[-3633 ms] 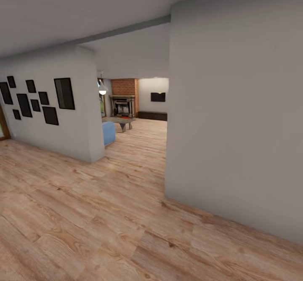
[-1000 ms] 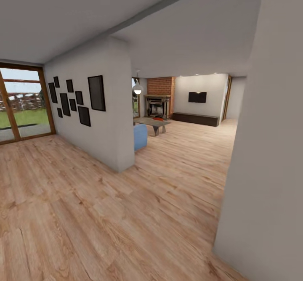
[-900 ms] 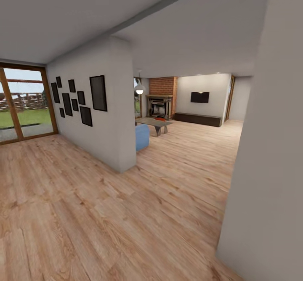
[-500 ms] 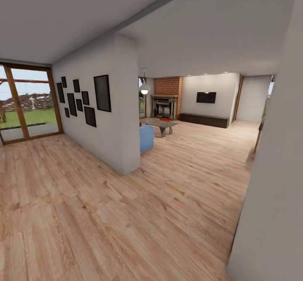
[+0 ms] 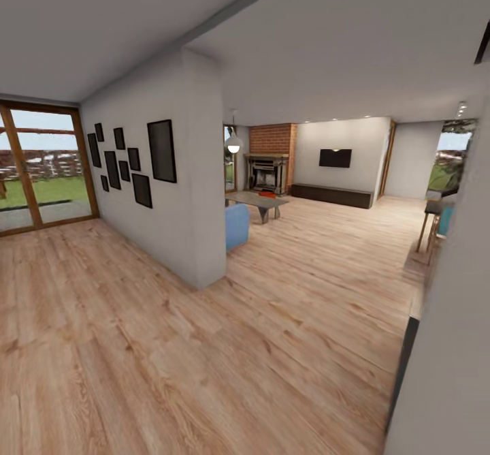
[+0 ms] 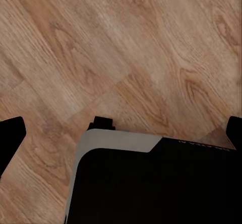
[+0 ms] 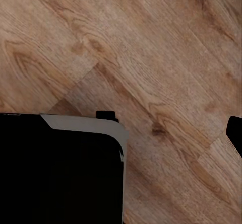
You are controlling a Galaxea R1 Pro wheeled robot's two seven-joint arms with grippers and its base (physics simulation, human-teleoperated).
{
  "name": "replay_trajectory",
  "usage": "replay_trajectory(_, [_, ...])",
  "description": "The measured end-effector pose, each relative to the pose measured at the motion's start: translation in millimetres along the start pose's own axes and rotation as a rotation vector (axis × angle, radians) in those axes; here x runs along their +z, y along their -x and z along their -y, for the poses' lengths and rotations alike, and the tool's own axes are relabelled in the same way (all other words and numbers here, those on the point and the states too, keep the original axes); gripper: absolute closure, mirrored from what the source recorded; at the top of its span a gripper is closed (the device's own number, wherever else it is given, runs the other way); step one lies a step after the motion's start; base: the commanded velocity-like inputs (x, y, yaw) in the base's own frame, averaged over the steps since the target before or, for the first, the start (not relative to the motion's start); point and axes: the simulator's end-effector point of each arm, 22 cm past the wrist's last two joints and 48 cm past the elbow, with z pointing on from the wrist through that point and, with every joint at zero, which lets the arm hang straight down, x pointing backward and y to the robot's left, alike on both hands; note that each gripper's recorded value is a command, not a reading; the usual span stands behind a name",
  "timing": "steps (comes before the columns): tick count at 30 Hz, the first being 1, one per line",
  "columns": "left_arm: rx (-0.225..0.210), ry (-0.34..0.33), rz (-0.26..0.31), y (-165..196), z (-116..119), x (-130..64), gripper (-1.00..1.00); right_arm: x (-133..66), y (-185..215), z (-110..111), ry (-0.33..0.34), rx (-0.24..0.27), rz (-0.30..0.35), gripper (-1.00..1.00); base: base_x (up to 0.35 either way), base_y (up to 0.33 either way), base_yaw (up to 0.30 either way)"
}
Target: Move the two storage containers from the living room to the garage. In the garage, place one container on the floor and stack the other container on top of it (either order is fine).
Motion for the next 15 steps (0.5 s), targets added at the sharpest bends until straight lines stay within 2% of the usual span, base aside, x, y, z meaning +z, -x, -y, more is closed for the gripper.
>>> replay_trajectory(11, [0.000,0.000,-0.001,-0.4,-0.1,0.0,-1.00,0.0,0.1,-0.4,0.002,-0.002,0.000,-1.00,0.322,0.000,0.000])
replay_trajectory(15, [0.000,0.000,0.000,0.2,0.1,0.0,-1.00,-0.1,0.2,-2.5,0.005,-0.004,0.001,-1.00,0.322,0.038,-0.089])
